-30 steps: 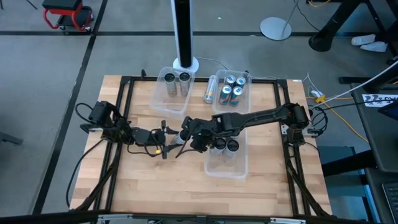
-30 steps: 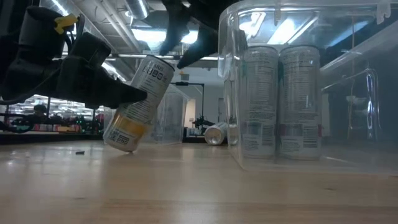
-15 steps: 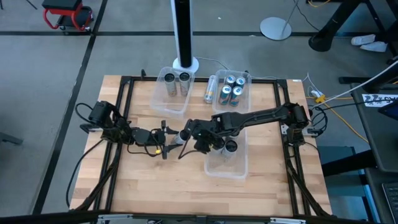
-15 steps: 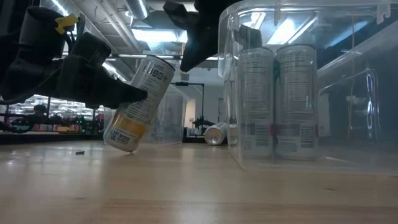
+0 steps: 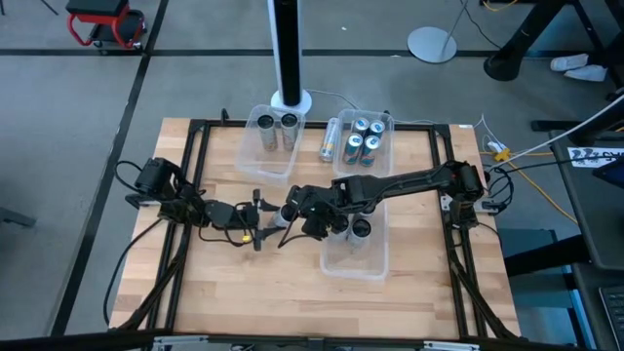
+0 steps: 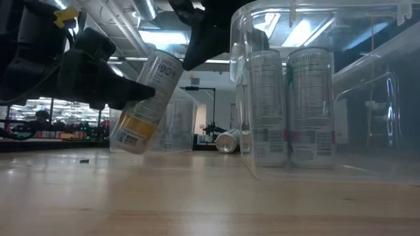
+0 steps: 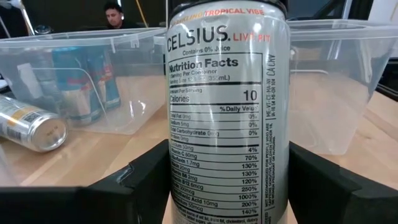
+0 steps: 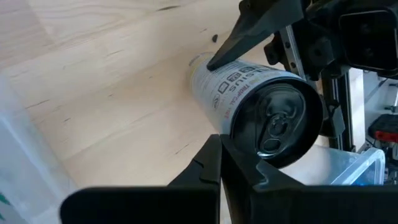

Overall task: Sort soda cans
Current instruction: Move the white yellow soda can to the center of the table

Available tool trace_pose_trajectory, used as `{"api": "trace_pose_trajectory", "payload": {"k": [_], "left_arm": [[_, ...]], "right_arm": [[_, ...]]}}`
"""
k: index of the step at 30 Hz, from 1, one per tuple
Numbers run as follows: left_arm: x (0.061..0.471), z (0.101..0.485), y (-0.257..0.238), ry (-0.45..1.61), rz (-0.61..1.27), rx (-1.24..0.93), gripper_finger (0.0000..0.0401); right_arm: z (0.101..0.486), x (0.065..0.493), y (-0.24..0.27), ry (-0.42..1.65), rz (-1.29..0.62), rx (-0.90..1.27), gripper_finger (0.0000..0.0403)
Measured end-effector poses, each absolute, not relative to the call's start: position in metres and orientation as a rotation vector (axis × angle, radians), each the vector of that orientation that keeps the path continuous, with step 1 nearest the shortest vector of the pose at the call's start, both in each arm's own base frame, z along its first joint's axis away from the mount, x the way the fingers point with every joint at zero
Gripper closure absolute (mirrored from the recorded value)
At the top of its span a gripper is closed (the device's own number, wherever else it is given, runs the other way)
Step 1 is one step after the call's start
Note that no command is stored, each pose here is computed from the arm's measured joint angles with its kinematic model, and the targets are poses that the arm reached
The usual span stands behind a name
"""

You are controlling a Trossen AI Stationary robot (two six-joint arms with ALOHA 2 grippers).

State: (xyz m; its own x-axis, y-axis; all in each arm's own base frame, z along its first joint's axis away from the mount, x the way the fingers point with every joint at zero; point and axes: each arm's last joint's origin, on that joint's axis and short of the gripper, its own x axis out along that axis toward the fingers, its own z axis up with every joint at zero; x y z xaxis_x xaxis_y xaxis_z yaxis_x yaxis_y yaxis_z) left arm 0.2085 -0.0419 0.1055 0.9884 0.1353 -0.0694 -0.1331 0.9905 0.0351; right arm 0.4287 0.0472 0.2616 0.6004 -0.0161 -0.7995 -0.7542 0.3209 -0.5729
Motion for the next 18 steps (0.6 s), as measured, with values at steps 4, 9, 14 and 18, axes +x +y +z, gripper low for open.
{"api": "trace_pose_trajectory", "payload": {"k": [4,9,14,18], "left_arm": [[0.2105,0.1061,-0.0424,0.069,0.135,0.033,0.0149],[0.2127,0.1051,-0.0427,0.085,0.138,0.051,0.0137],[0.2141,0.1043,-0.0431,0.096,0.139,0.057,0.0124],[0.2141,0.104,-0.0428,0.1,0.139,0.057,0.0122]], "right_arm": [[0.2615,0.4297,0.0466,0.8,0.561,-1.163,0.0394],[0.2614,0.4306,0.0427,0.796,0.557,-1.156,0.0394],[0.2628,0.4327,0.0423,0.772,0.549,-1.173,0.0394],[0.263,0.434,0.0424,0.759,0.541,-1.175,0.0394]]}}
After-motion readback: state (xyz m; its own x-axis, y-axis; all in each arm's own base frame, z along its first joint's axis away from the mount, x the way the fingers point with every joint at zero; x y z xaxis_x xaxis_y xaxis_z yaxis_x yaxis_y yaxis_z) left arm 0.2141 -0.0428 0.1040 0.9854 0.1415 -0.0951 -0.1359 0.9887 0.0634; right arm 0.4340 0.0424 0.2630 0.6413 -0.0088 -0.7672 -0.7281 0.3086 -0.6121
